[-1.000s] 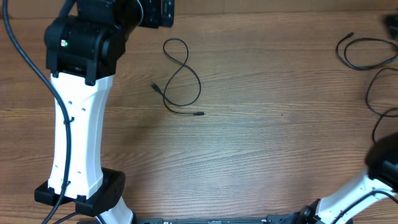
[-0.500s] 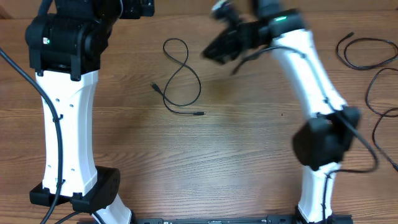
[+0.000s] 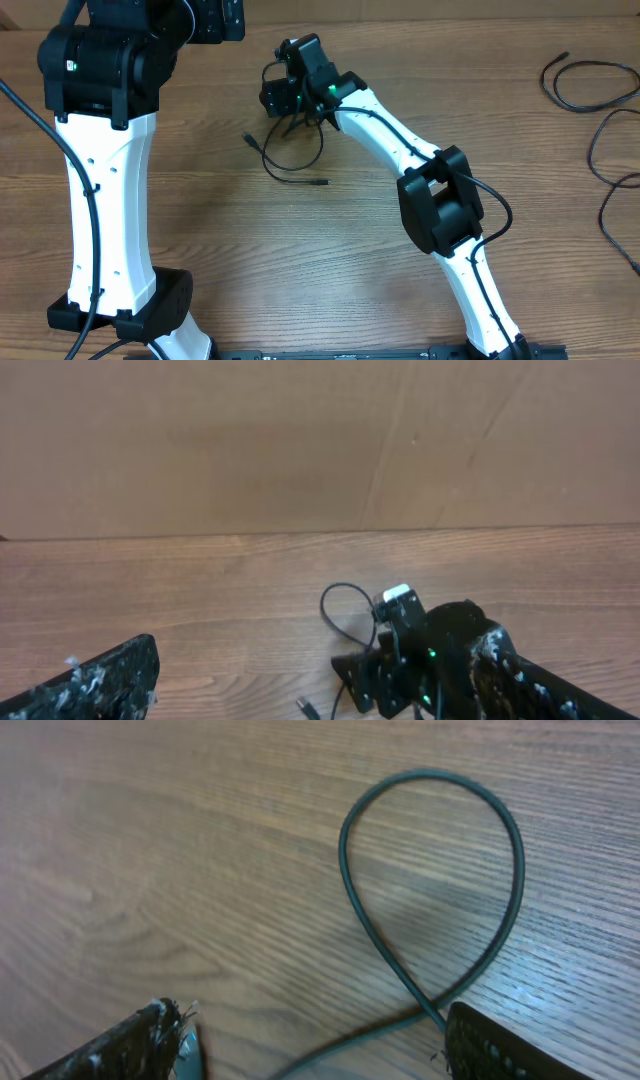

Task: Untangle cables

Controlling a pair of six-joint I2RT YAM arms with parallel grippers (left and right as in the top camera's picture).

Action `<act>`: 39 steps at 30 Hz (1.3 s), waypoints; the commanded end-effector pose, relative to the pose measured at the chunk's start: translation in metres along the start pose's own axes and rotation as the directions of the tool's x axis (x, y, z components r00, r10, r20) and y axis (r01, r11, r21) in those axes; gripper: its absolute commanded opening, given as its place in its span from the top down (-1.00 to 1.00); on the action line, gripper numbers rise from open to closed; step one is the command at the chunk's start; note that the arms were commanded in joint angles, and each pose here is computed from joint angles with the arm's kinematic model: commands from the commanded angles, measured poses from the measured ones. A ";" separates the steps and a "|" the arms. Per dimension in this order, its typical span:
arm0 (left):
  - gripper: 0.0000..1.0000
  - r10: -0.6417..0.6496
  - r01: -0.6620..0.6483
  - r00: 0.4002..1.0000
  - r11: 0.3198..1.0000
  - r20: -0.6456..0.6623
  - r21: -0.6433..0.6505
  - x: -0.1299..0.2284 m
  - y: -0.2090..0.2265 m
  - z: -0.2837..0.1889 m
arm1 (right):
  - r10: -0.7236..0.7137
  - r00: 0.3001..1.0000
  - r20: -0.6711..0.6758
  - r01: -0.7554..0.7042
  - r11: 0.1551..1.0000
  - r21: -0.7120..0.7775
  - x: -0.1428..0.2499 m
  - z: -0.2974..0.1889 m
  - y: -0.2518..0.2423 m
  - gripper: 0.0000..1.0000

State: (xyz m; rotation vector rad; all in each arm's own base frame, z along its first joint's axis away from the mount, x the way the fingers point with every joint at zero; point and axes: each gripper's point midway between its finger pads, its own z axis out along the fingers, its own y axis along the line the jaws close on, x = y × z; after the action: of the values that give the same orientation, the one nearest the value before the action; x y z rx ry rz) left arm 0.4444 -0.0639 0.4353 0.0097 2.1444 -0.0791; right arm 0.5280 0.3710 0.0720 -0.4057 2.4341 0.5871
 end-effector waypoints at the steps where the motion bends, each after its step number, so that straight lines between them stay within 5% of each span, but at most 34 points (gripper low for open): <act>1: -1.00 0.018 -0.018 1.000 1.000 0.025 0.004 -0.004 0.001 -0.018 | 0.082 0.996 -0.030 -0.078 0.992 0.100 0.027 0.028 -0.017 -0.68; 9: -1.00 0.032 -0.032 0.999 1.000 -0.007 0.001 0.004 0.002 -0.018 | 0.111 0.985 -0.129 -0.092 0.985 0.145 0.068 0.056 -0.048 -0.61; 11: -1.00 0.032 -0.032 0.999 0.999 -0.013 0.001 0.005 0.002 -0.018 | 0.105 0.987 -0.123 -0.086 0.985 0.148 0.066 0.056 -0.049 0.37; 13: -1.00 0.033 -0.033 0.999 0.999 -0.023 0.000 0.008 0.002 -0.018 | 0.108 0.985 -0.131 -0.086 0.984 0.158 0.069 0.056 -0.051 0.47; 14: -1.00 0.033 -0.033 0.999 0.999 -0.027 0.000 0.009 0.002 -0.018 | 0.099 0.985 -0.140 -0.076 0.984 0.160 0.070 0.056 -0.052 0.45; 15: -1.00 0.034 -0.034 0.999 0.999 -0.034 -0.001 0.010 0.002 -0.018 | 0.088 0.986 -0.145 -0.064 0.985 0.159 0.071 0.056 -0.053 0.16; 16: -0.99 0.034 -0.034 0.999 0.999 -0.039 -0.001 0.012 0.003 -0.018 | 0.077 0.986 -0.147 -0.054 0.986 0.158 0.071 0.056 -0.053 -0.67; 17: -1.00 0.035 -0.035 0.998 0.999 -0.043 -0.001 0.013 0.003 -0.018 | 0.065 0.987 -0.147 -0.042 0.987 0.155 0.070 0.055 -0.052 -1.00; 26: -1.00 0.043 -0.043 0.998 0.999 -0.052 -0.002 0.015 0.003 -0.018 | 0.016 1.000 0.021 -0.018 0.997 0.075 -0.018 0.005 -0.016 -1.00; 39: -1.00 0.044 -0.044 0.996 0.999 -0.073 -0.003 0.020 0.003 -0.018 | -0.034 0.999 -0.010 0.035 0.994 0.107 0.004 0.043 -0.054 -0.94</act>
State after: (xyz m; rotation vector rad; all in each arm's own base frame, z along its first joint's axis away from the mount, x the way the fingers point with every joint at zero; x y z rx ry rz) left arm 0.4285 -0.0611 0.4137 0.0426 2.2527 -0.0486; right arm 0.5657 0.3469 0.0473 -0.3713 2.4272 0.4642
